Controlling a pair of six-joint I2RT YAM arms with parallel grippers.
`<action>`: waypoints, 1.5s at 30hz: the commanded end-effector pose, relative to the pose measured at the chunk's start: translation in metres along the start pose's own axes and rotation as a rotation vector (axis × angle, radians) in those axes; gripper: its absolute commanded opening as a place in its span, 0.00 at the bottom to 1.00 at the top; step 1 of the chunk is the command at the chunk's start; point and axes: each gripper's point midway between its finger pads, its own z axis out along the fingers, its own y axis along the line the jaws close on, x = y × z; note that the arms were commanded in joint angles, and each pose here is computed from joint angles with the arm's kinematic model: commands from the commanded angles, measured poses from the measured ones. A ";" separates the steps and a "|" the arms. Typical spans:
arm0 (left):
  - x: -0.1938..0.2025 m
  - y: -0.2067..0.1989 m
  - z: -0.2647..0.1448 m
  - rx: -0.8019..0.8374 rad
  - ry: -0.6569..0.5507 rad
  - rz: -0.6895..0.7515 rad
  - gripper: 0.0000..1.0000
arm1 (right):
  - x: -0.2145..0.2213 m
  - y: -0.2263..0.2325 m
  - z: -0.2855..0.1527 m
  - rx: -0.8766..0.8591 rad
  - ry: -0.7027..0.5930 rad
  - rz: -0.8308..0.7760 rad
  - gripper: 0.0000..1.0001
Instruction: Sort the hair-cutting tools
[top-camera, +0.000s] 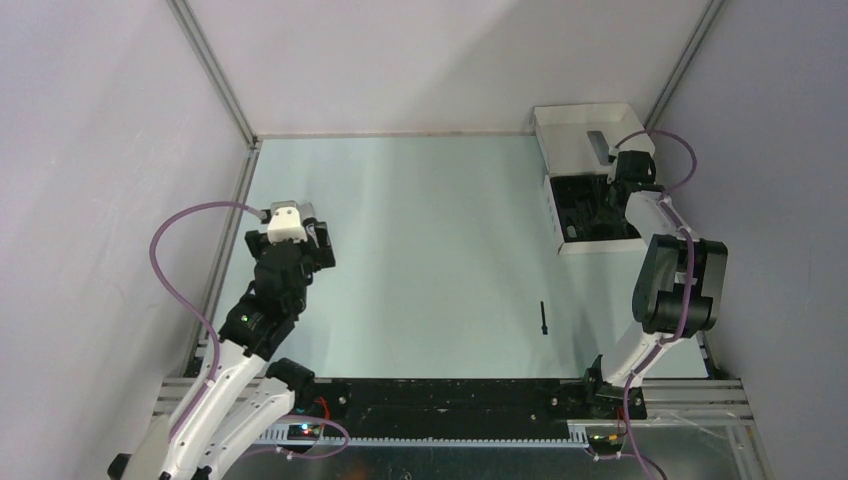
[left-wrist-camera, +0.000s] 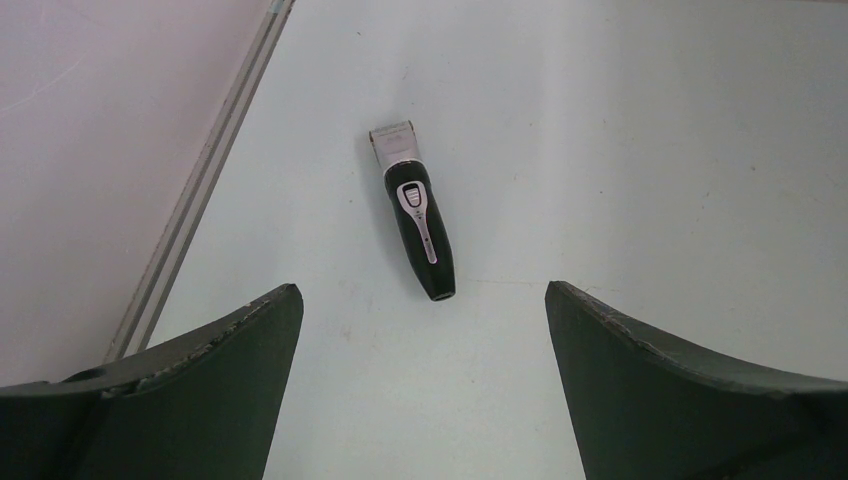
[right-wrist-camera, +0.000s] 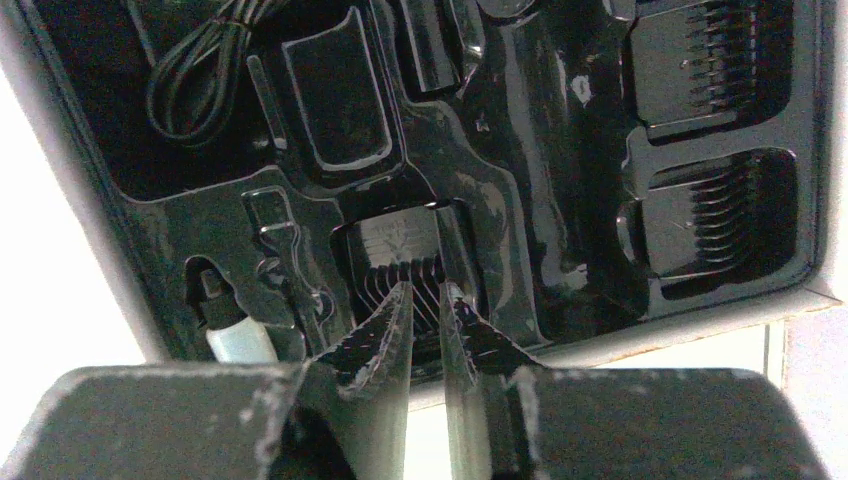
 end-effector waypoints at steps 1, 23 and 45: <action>-0.003 0.000 0.002 -0.007 -0.019 0.008 0.98 | -0.009 -0.007 0.011 0.027 -0.022 0.023 0.19; -0.003 -0.005 0.003 0.004 -0.007 -0.017 0.98 | -0.064 0.001 -0.063 -0.011 -0.179 0.078 0.39; 0.008 -0.013 0.003 0.026 0.067 -0.065 0.98 | 0.137 0.108 -0.143 -0.133 0.276 0.139 0.57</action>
